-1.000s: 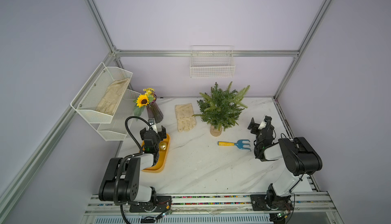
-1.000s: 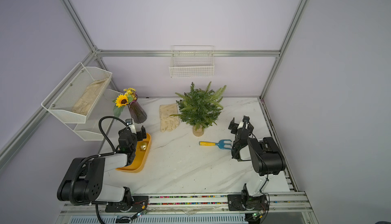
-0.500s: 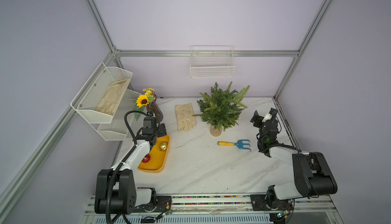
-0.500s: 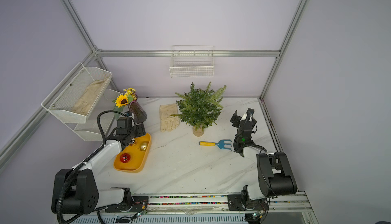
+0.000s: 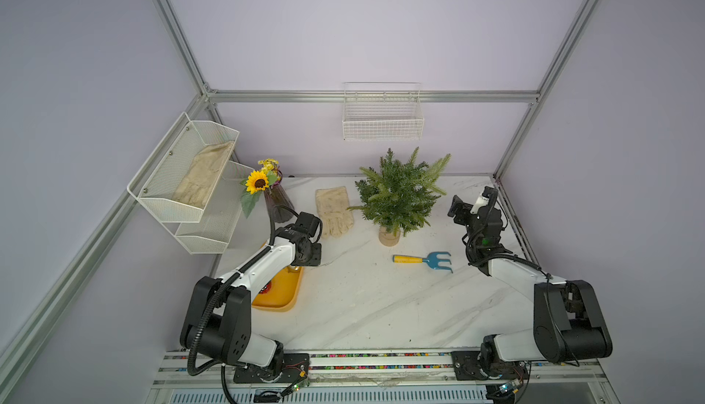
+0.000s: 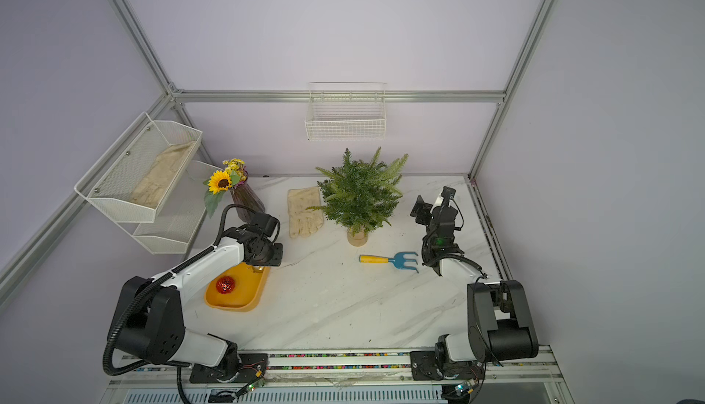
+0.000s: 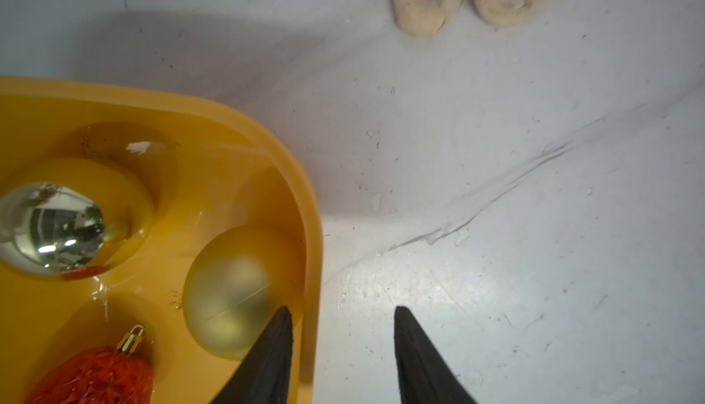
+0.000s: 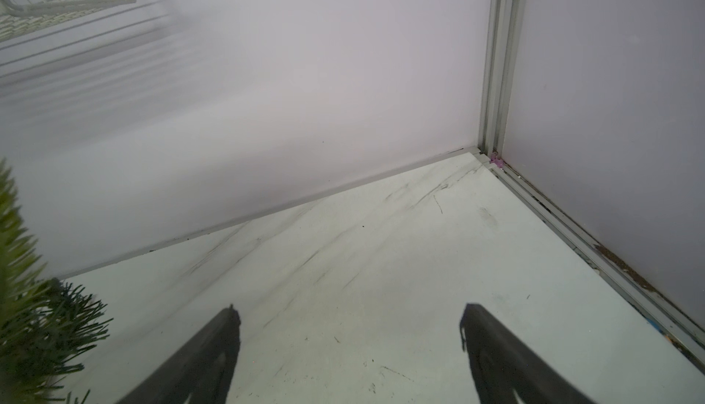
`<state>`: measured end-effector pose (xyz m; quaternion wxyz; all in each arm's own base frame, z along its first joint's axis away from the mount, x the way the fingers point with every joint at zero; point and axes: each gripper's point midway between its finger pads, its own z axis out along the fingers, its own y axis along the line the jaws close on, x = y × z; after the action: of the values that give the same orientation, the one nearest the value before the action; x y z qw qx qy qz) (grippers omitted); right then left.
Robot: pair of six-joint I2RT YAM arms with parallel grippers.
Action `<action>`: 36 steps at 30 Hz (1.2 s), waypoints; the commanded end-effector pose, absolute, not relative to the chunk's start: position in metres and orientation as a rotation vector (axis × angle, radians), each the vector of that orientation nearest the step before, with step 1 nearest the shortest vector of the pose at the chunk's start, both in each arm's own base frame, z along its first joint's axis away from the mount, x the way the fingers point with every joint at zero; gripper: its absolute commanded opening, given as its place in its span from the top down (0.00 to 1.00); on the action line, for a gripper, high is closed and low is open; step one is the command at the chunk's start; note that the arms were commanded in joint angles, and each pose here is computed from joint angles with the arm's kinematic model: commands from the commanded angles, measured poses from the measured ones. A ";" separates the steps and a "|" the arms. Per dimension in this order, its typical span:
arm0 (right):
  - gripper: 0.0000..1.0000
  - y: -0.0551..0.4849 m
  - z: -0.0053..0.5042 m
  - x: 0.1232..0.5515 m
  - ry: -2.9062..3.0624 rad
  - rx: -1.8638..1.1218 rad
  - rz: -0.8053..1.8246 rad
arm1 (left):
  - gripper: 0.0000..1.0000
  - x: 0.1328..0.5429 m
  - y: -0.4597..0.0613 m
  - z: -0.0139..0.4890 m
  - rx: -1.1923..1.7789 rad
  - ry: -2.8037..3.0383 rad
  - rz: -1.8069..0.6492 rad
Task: Decorate the small christmas tree with ornaments
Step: Move the container to the center of the board.
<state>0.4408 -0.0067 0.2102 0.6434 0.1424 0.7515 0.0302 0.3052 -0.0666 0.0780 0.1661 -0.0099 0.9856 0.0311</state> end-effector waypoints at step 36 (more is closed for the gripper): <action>0.10 0.024 0.236 0.416 1.772 0.151 0.189 | 1.00 0.289 -0.160 0.163 0.733 2.521 0.043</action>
<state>0.4196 0.0170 0.2306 0.6321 0.0881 0.7659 0.0779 0.2784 -0.1403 0.1174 0.1971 0.2394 0.9501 0.0339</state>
